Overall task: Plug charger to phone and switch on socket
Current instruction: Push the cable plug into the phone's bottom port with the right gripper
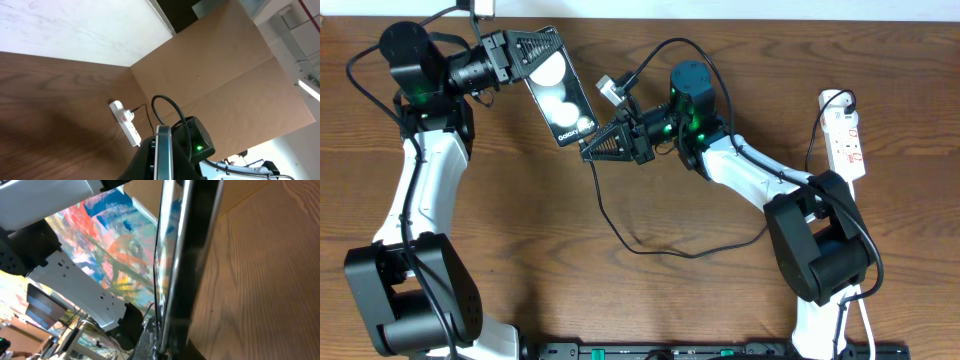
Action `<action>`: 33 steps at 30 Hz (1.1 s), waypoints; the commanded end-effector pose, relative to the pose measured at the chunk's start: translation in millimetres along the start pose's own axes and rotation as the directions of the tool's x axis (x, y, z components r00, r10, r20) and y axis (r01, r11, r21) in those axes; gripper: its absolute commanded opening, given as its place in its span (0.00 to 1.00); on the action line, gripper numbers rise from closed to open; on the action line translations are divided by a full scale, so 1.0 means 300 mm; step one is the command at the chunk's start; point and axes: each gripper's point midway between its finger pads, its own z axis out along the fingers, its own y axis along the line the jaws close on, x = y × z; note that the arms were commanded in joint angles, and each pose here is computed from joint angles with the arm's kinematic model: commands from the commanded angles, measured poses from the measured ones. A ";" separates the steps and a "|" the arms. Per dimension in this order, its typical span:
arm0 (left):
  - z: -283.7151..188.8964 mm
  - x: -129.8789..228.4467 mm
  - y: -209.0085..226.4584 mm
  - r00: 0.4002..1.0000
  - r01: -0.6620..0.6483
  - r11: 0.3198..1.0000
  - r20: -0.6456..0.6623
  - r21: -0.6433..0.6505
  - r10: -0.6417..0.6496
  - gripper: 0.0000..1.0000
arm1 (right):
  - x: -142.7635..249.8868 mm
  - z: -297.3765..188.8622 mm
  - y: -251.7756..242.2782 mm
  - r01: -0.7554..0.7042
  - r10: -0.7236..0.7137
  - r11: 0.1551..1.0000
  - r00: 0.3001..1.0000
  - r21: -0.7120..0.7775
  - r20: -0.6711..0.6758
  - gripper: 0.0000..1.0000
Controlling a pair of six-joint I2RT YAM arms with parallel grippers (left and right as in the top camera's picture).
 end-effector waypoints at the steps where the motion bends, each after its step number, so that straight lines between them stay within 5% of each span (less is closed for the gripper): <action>1: 0.006 0.008 -0.037 0.998 -0.049 0.999 -0.028 0.024 0.049 0.07 | -0.004 0.013 -0.018 0.001 -0.002 1.000 1.000 0.016 0.015 0.01; 33: 0.003 0.045 -0.046 0.994 -0.069 0.996 -0.079 0.056 0.073 0.08 | -0.075 -0.009 -0.088 -0.053 0.034 0.990 0.990 0.134 0.138 0.01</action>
